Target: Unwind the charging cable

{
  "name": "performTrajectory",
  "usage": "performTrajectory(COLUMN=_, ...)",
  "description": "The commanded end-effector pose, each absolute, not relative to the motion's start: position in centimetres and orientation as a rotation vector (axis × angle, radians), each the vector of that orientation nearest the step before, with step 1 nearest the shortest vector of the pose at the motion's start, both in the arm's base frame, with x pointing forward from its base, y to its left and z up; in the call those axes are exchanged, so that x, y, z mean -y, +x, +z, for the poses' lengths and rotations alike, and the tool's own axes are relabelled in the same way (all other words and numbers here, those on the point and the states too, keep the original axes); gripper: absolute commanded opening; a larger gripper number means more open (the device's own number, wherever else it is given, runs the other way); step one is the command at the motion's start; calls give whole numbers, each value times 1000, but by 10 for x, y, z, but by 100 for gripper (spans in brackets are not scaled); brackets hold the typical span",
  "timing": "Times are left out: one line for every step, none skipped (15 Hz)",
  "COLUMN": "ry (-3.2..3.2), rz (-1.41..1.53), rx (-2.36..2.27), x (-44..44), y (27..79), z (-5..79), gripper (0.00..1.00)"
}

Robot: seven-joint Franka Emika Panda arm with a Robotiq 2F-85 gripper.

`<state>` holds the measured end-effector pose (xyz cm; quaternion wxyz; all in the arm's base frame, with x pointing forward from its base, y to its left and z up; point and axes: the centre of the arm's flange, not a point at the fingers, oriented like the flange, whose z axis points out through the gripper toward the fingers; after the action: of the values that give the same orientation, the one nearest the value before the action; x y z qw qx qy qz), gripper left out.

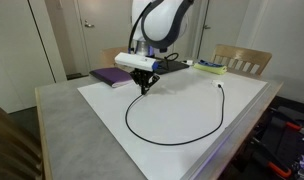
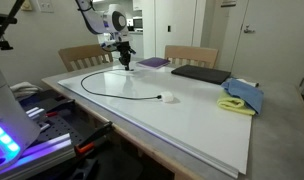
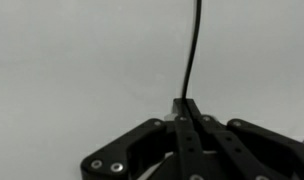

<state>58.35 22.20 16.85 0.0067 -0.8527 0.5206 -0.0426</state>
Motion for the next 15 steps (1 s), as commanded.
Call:
performTrajectory(ry=-2786, rz=-145, rx=-1344, x=-259, y=605, z=173, gripper=1)
performTrajectory(ry=-2810, rz=-148, rx=-1261, x=-271, y=608, z=176, gripper=1)
performTrajectory(ry=-2832, rz=-149, rx=-1177, x=-283, y=611, z=178, gripper=1)
performTrajectory(ry=-2779, rz=-160, rx=-1311, x=-265, y=593, z=184, gripper=1)
performTrajectory(ry=-2780, rz=-159, rx=-1291, x=-272, y=594, z=185, gripper=4)
performTrajectory(ry=-2781, rz=-162, rx=-1293, x=-273, y=593, z=184, gripper=4)
performTrajectory(ry=-2782, rz=-163, rx=-1296, x=-272, y=593, z=184, gripper=4)
performTrajectory(ry=-2781, rz=-165, rx=-1301, x=-270, y=594, z=184, gripper=4)
performTrajectory(ry=-2781, rz=-168, rx=-1306, x=-268, y=595, z=184, gripper=4)
performTrajectory(ry=-2781, rz=-168, rx=-1307, x=-267, y=595, z=184, gripper=4)
performTrajectory(ry=-2781, rz=-168, rx=-1307, x=-267, y=595, z=184, gripper=4)
performTrajectory(ry=-2781, rz=-169, rx=-1307, x=-267, y=595, z=184, gripper=4)
performTrajectory(ry=-2786, rz=-177, rx=-1284, x=-268, y=595, z=185, gripper=1)
performTrajectory(ry=-2813, rz=-190, rx=-1223, x=-273, y=599, z=188, gripper=1)
performTrajectory(ry=-2837, rz=-194, rx=-1159, x=-277, y=601, z=188, gripper=1)
